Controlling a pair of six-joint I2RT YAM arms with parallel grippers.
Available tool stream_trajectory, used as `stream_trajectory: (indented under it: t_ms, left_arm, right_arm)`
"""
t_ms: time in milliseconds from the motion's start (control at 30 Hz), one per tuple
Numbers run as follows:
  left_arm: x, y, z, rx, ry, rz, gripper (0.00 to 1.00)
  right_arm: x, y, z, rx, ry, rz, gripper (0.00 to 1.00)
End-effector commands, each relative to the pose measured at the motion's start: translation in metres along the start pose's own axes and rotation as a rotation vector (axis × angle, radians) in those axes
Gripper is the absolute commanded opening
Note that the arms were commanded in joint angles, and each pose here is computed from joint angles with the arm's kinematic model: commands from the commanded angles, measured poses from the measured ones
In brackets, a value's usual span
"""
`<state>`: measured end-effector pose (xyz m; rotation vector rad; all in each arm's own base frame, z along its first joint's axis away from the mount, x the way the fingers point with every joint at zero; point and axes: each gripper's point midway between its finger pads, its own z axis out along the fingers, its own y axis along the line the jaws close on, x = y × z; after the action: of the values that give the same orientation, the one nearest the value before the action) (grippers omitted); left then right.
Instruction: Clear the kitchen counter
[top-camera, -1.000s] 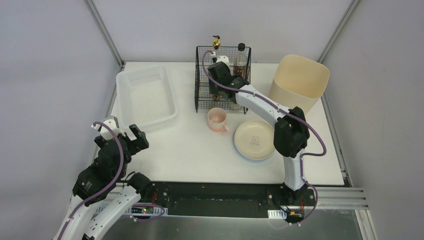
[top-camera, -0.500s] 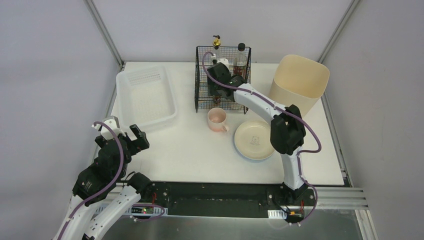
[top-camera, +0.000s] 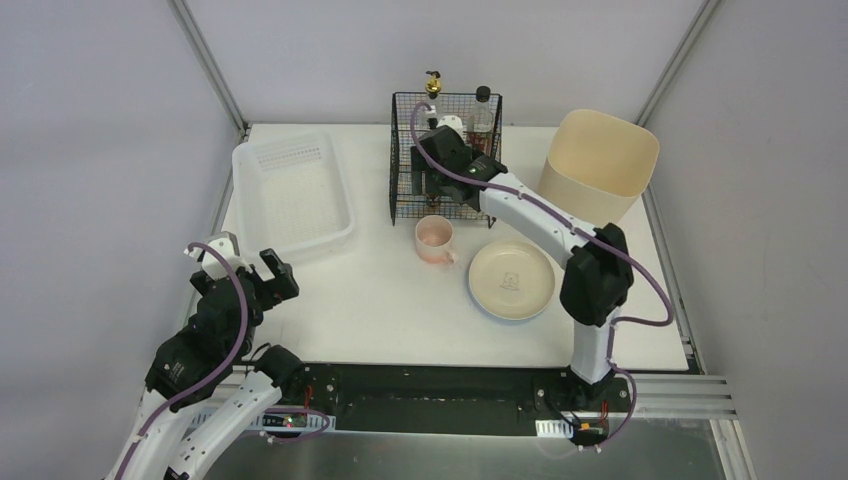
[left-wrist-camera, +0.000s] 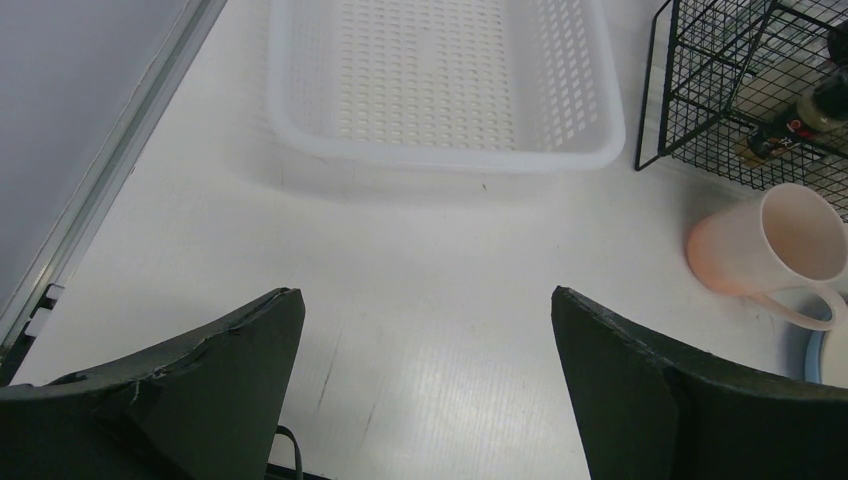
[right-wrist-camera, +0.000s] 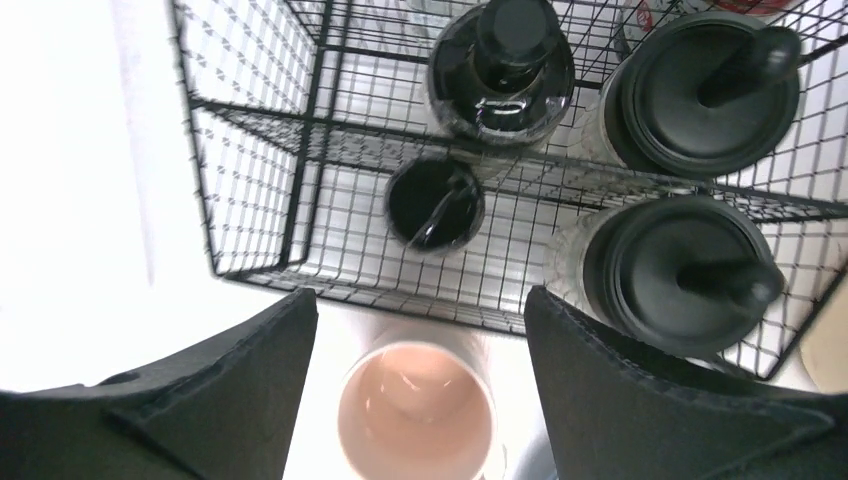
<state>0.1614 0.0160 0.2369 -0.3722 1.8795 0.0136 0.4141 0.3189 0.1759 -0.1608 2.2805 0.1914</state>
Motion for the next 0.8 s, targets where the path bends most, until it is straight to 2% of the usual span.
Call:
stream_trajectory:
  t_ms: [0, 333, 567, 767]
  left_arm:
    - [-0.003, 0.001, 0.0, -0.016, 0.005, 0.005, 1.0]
    - [0.002, -0.007, 0.008, -0.023, 0.049, 0.044, 1.0]
    - [0.003, -0.023, 0.015, -0.002, 0.092, 0.03, 1.0]
    - [-0.004, -0.043, 0.024, 0.005, 0.137, 0.044, 1.0]
  right_arm:
    - [-0.038, 0.011, -0.069, -0.063, -0.151, 0.011, 0.79]
    - [0.006, 0.017, -0.154, -0.214, -0.221, -0.024, 0.85]
    - [0.07, 0.02, -0.195, -0.311, -0.193, -0.034, 0.85]
    - [0.104, 0.018, -0.229, -0.364, -0.196, -0.058, 0.86]
